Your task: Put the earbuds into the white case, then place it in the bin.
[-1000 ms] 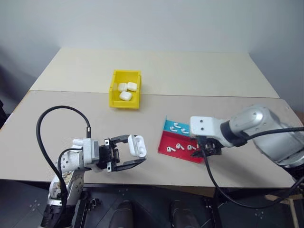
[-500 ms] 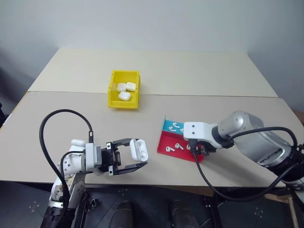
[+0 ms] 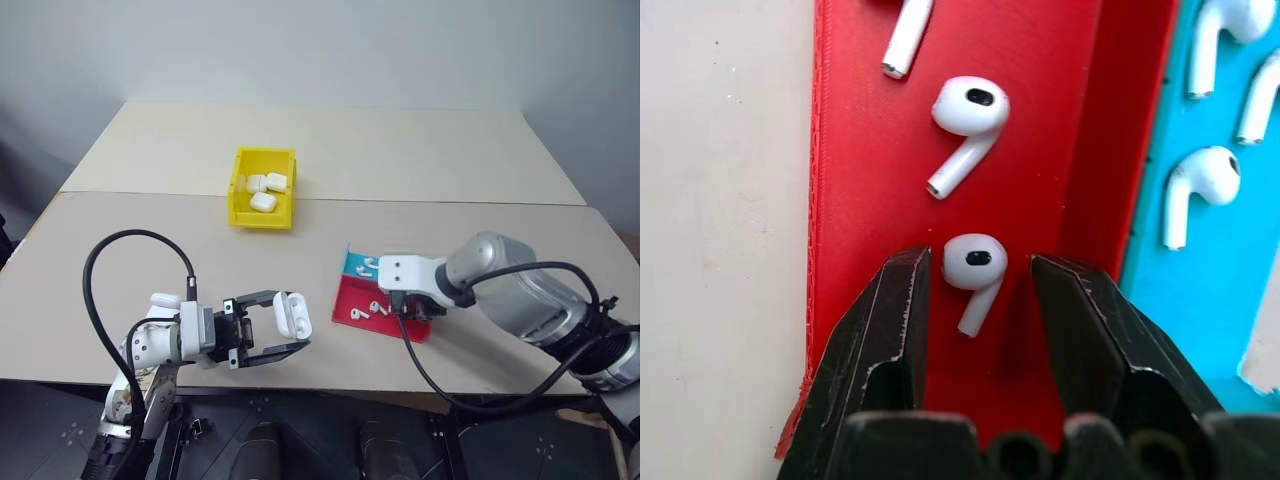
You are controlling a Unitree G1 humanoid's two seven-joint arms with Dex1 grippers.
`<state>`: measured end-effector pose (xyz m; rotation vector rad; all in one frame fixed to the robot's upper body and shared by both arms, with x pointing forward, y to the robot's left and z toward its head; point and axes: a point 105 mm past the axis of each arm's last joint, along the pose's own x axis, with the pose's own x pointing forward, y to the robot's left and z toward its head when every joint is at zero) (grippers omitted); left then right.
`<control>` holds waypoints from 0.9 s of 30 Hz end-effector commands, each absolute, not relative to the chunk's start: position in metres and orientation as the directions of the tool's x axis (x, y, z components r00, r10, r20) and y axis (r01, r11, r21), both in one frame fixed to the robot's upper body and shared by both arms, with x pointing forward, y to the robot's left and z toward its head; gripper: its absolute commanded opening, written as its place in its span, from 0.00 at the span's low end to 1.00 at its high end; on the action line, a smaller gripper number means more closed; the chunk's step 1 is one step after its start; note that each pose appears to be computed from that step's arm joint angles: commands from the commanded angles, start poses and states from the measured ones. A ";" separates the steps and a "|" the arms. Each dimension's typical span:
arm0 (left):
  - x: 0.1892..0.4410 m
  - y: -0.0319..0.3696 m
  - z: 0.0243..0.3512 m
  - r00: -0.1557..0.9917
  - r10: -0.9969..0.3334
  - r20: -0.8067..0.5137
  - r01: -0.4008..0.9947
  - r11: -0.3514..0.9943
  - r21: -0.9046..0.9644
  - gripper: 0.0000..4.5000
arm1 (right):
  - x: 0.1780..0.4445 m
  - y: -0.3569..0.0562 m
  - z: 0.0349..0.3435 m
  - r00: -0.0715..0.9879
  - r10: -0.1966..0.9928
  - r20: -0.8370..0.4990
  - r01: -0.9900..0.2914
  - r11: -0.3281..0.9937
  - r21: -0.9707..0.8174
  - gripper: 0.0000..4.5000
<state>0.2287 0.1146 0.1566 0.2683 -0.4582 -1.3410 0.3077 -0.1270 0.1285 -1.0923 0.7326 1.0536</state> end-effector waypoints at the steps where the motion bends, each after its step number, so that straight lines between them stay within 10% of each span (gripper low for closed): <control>1: 0.227 0.113 0.163 0.143 -0.974 0.174 0.847 0.212 0.487 0.61 | 0.310 -0.125 0.137 0.381 0.309 -0.871 -0.923 0.075 -0.377 0.46; 9: 0.227 0.114 0.159 0.150 -0.976 0.160 0.850 0.210 0.482 0.61 | 0.310 -0.127 0.134 0.372 0.301 -0.878 -0.927 0.069 -0.369 0.46; 14: 0.226 0.113 0.158 0.149 -0.979 0.140 0.860 0.198 0.471 0.61 | 0.309 -0.127 0.133 0.372 0.305 -0.877 -0.927 0.062 -0.371 0.19; 27: 0.227 0.115 0.161 0.148 -0.977 0.154 0.856 0.204 0.475 0.61 | 0.301 -0.123 0.159 0.389 0.371 -0.843 -0.917 0.068 -0.393 0.19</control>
